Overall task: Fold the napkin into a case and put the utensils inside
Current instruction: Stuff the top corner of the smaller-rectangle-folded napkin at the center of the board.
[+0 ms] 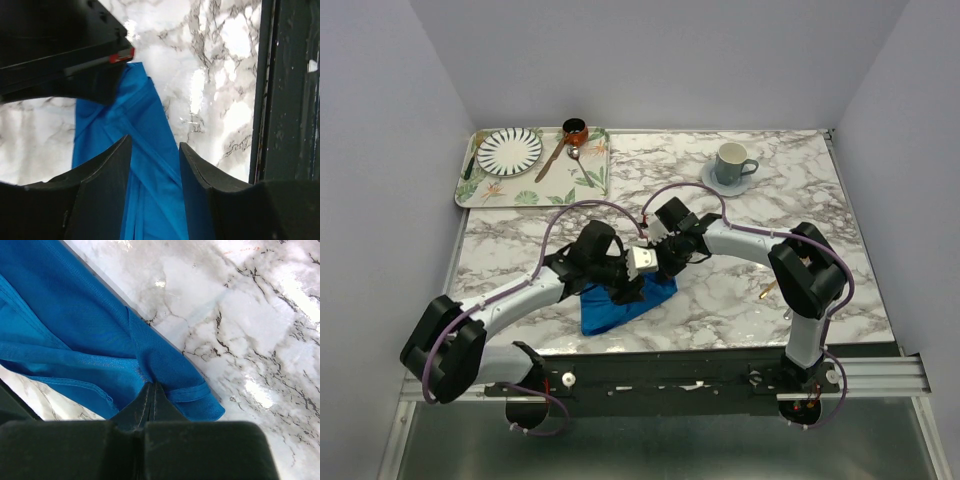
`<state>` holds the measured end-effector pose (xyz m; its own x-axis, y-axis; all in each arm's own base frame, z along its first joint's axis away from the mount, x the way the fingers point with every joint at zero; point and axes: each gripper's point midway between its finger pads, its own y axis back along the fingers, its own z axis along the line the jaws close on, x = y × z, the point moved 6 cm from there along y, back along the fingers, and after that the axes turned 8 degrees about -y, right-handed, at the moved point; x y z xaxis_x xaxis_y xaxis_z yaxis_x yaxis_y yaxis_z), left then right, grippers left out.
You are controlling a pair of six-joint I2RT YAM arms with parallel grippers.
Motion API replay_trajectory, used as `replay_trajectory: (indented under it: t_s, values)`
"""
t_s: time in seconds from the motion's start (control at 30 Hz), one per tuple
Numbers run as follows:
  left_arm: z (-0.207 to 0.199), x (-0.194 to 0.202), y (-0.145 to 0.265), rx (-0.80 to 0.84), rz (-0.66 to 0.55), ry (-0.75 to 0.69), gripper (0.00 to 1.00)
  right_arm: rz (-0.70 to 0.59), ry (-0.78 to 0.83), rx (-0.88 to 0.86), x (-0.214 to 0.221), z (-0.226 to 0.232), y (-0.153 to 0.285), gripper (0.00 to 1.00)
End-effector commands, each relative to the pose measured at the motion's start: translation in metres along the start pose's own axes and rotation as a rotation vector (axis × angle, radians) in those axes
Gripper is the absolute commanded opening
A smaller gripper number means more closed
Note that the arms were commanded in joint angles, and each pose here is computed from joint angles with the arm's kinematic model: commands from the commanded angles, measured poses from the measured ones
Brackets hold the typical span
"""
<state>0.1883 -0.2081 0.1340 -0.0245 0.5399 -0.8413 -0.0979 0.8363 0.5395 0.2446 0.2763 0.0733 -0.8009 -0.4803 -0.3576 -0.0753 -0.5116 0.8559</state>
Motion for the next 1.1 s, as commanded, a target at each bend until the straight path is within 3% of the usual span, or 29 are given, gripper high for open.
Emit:
replay_trajectory:
  t_s: [0.0,0.57,1.07]
  values:
    - [0.002,0.008,-0.018,-0.014,0.114,-0.06,0.55,0.103,-0.048,0.025,0.021,-0.01,-0.012,0.01]
    - [0.0,0.016,-0.047,-0.054,0.289,-0.181,0.55,0.103,-0.054,0.018,0.021,-0.011,-0.008,0.01]
    - [0.012,0.024,-0.06,-0.064,0.392,-0.186,0.45,0.073,-0.051,-0.05,0.014,-0.001,0.003,0.01]
